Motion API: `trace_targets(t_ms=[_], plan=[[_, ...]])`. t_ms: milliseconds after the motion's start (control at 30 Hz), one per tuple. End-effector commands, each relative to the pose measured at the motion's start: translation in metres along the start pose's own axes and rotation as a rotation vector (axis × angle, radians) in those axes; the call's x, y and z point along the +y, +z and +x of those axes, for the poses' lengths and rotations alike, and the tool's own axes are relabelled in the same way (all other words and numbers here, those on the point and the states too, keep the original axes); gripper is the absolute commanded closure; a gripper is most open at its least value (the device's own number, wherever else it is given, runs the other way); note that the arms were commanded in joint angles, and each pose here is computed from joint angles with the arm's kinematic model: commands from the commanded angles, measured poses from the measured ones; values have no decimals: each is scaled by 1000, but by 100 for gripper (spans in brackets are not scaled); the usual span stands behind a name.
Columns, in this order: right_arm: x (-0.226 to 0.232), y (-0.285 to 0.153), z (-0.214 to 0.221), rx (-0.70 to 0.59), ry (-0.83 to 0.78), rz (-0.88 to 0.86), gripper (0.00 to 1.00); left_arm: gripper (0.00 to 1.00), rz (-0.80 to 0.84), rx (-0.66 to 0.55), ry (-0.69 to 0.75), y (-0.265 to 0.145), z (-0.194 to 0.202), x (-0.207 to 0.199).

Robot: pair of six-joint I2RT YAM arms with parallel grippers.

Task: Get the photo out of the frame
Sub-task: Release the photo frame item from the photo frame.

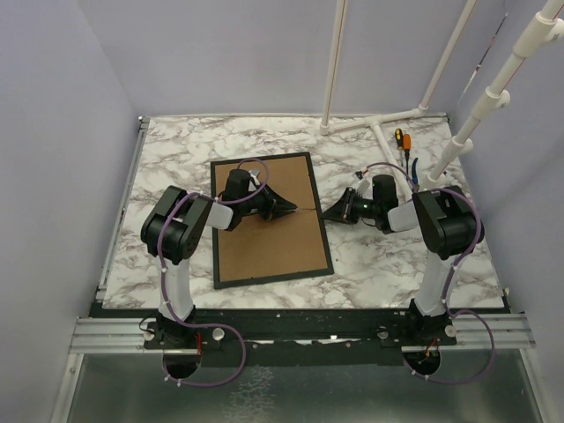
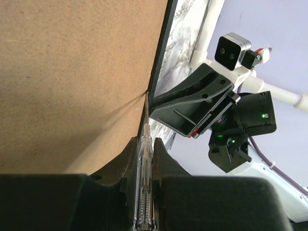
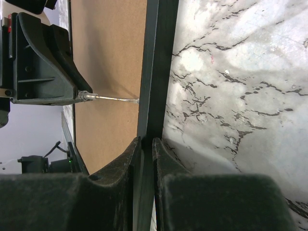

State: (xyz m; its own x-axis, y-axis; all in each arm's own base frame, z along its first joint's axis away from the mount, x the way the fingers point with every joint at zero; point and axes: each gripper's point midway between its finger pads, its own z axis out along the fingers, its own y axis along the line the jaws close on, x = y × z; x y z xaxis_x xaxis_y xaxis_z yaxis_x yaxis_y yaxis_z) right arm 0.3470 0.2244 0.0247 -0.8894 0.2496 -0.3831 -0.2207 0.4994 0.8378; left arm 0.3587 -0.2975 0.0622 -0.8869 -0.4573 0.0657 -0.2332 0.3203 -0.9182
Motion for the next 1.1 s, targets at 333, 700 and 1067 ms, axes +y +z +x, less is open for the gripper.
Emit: trace_targets(t_ms=[333, 700, 1067], plan=[[3, 9, 10, 58, -5, -16, 87, 100, -29, 30, -8, 12, 13, 6], [9, 12, 10, 72, -50, 17, 91, 100, -28, 23, -1, 18, 30, -17], [16, 14, 11, 79, -89, 34, 91, 100, -238, -51, 123, 22, 35, -25]])
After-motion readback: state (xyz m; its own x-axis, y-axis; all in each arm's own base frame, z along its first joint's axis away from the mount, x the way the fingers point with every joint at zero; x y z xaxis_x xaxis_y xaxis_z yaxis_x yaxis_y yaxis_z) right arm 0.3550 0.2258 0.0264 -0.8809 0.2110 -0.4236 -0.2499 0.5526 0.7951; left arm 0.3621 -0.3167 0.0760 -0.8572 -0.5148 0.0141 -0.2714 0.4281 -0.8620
